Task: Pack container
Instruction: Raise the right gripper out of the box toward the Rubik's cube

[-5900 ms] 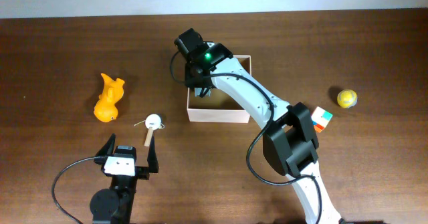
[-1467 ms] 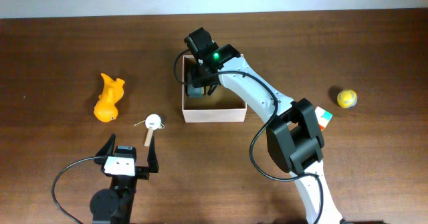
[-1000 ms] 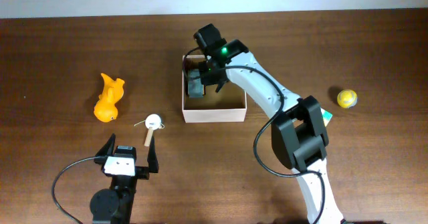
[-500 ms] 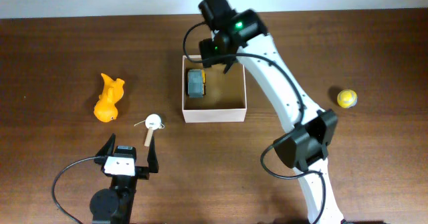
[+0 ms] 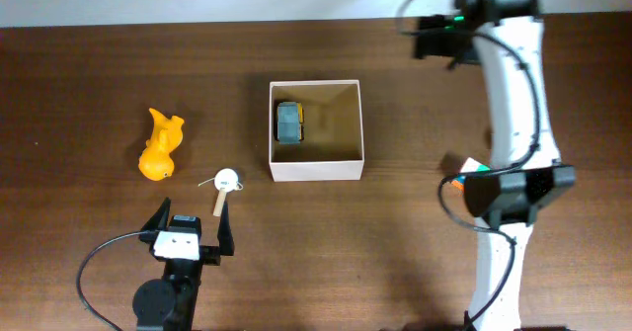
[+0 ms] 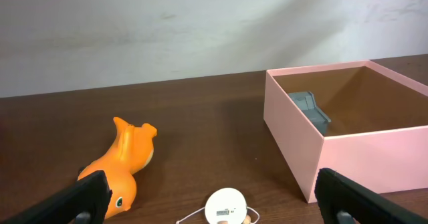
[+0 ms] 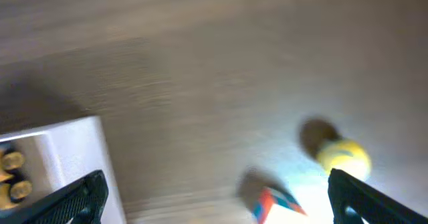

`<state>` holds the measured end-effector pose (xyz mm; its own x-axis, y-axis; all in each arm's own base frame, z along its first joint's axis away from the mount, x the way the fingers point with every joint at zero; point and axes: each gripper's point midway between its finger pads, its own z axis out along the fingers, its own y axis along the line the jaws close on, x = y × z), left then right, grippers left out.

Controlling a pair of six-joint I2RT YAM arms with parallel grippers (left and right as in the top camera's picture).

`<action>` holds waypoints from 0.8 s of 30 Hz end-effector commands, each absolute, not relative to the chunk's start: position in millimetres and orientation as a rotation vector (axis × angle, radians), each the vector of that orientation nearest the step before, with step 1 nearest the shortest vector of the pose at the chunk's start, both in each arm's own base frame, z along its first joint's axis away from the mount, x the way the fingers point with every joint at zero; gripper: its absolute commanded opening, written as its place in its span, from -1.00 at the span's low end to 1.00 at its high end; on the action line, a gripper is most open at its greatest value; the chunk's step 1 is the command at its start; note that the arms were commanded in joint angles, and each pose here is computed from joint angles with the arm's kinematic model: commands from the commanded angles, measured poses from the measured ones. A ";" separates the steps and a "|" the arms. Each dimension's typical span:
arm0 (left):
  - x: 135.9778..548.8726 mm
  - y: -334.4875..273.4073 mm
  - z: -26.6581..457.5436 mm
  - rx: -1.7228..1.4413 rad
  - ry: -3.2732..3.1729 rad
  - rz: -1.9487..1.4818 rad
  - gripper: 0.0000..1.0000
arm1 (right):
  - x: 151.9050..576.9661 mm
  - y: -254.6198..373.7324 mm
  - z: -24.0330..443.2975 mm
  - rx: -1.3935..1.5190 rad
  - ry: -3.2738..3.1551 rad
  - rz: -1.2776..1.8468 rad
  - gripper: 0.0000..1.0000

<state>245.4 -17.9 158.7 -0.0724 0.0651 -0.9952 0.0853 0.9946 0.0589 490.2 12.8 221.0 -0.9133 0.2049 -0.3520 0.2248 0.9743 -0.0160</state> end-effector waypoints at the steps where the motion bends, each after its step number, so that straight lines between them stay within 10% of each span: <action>1: 245.3 -18.7 156.9 0.133 1.642 -0.010 0.99 | 468.9 -50.7 225.0 0.560 2.779 -0.135 0.98; 24: 245.3 -18.7 156.9 0.133 1.642 -0.010 0.99 | 378.9 -147.6 76.4 0.965 3.191 -0.039 0.97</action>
<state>245.4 -17.9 158.7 -0.0724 0.0651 -0.9952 0.0853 0.9946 0.0589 377.6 -152.0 72.3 -0.7982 0.5731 0.1853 0.5677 0.8187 -0.0869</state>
